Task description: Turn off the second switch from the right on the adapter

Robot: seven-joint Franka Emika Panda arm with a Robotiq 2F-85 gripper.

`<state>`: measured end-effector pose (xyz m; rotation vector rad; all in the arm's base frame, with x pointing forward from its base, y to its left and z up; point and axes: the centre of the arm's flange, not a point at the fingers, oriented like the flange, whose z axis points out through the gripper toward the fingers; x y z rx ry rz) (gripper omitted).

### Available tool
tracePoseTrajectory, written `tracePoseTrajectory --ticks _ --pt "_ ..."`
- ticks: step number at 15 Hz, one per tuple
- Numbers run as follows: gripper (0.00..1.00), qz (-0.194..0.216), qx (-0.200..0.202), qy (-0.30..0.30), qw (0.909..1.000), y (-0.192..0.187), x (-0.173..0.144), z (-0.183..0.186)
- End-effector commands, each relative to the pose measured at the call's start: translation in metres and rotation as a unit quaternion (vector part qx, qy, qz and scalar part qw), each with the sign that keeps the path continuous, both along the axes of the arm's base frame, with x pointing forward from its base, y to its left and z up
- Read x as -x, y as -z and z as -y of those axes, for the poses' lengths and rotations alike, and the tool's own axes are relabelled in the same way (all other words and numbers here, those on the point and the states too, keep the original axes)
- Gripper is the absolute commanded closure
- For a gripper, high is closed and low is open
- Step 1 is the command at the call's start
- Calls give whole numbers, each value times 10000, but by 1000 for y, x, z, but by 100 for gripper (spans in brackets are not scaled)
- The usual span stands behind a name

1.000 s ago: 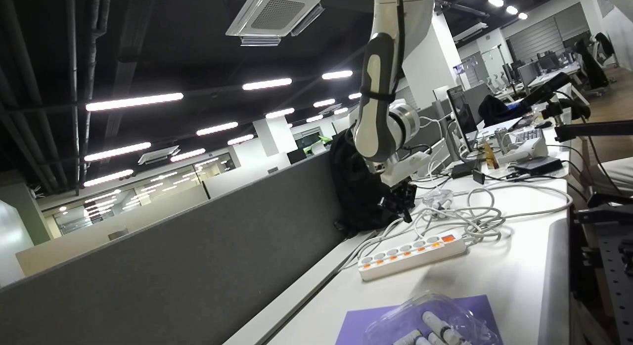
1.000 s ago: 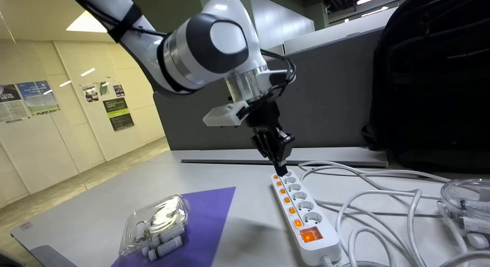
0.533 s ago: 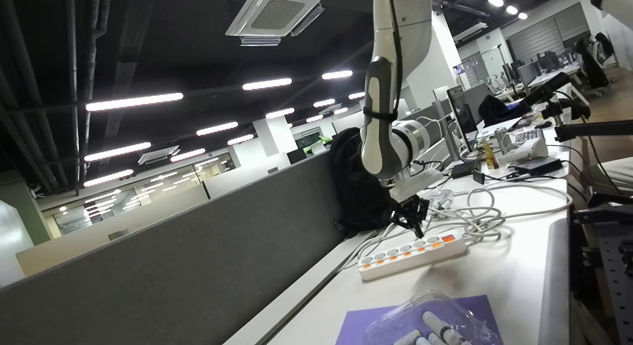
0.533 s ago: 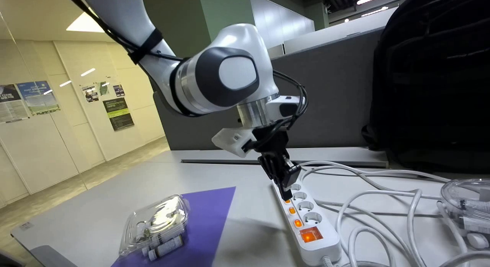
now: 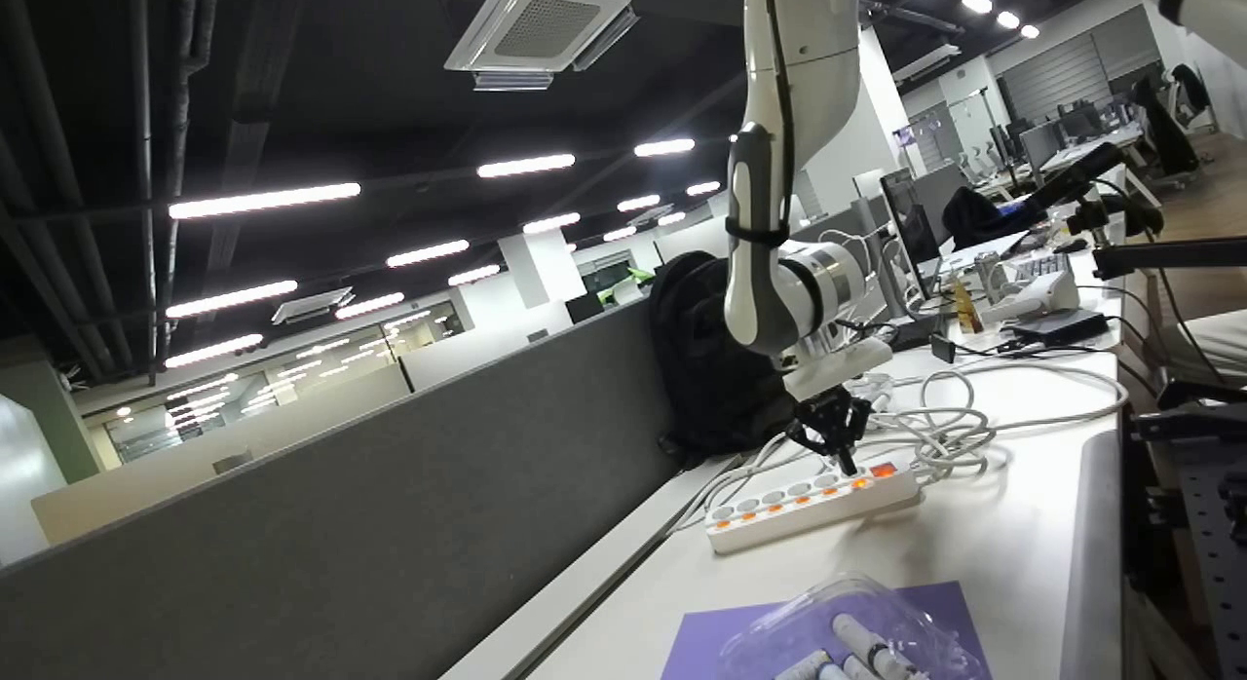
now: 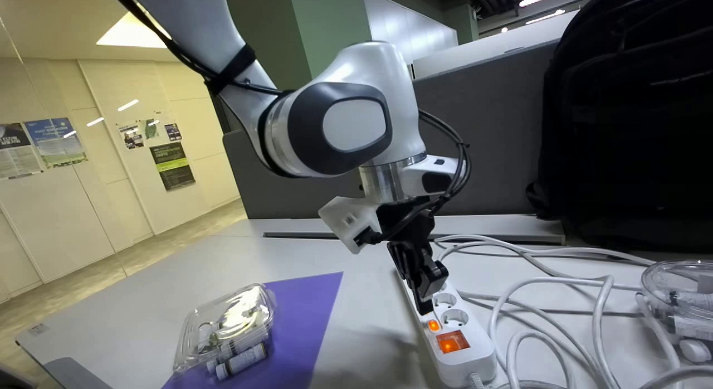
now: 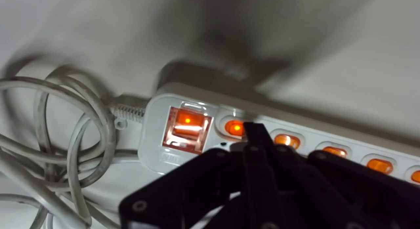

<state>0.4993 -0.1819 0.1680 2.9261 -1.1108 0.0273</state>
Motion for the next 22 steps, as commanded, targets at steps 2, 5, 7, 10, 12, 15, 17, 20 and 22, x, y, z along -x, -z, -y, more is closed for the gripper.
tracePoseTrajectory --ticks 2,5,7,10,12,15,17,20,22 --pt "100 -44 -126 320 9994 10 9 12" --pt "100 -73 -182 416 9989 15 10 14" --pt "100 -85 -227 414 9988 16 11 14" --pt "100 -69 -263 407 9988 15 10 13" --pt "100 -50 -275 387 9989 14 10 12" --pt "100 -25 -302 412 9987 13 11 13" --pt "100 -36 -366 474 9982 16 10 17" --pt "100 -65 -644 595 9961 21 8 29" --pt "100 -127 -878 719 9935 25 5 40"
